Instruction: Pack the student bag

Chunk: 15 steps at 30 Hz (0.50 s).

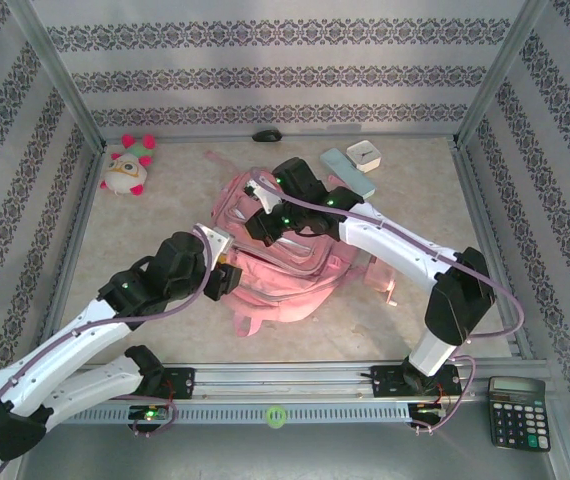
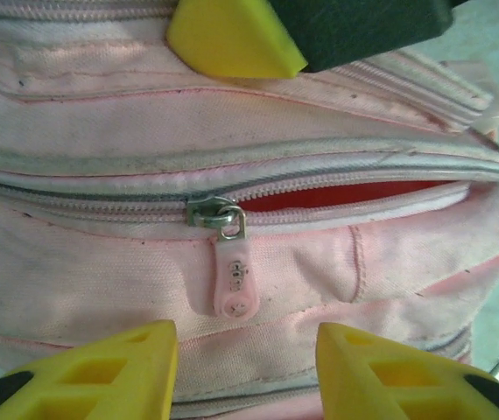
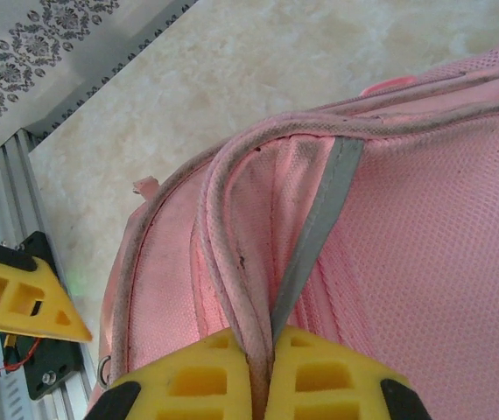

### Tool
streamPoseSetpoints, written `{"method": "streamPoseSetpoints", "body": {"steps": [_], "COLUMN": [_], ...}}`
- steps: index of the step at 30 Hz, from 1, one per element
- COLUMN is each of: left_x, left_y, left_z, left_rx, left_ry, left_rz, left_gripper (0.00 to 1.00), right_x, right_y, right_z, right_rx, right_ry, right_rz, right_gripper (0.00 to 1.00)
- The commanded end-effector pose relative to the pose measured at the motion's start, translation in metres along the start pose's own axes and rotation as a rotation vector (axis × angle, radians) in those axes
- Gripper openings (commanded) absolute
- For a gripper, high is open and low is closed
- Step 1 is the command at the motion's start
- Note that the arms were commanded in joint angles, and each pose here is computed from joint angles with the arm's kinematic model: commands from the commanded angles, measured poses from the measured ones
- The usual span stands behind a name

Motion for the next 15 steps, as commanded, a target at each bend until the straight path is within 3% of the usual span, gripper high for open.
{"method": "streamPoseSetpoints", "body": {"steps": [1,7,12,15], "left_x": [0.008,0.012,0.011,0.006], "left_y": [0.007,0.013,0.014,0.017], "left_z": [-0.002,-0.022,-0.027,-0.021], "left_rx": [0.116,0.193,0.206,0.216], "left_ry": [-0.006,-0.021,-0.009,-0.002], "left_rz": [-0.010,-0.022,-0.030,-0.051], "left_gripper": [0.48,0.47,0.10,0.00], "right_x": [0.031,0.031,0.028,0.024], "right_y": [0.022,0.032,0.036,0.034], "right_z": [0.014,0.014,0.017,0.019], "right_rx": [0.058,0.107,0.127,0.123], "right_ry": [-0.114,-0.108,-0.093,-0.077], "right_rz": [0.028,0.052,0.088,0.119], "right_gripper": [0.00,0.00,0.00,0.00]}}
Point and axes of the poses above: each hand's point on the last joint's axis, 136 mm out from that joint toward the fingers, its own z axis back along the fingers, its own y axis along the line the jaws close on, x = y × z, the point moved 7 cm from there along z, back along the fingers, and after that the axes turned 1 degree about z, right-handed, at the moved point
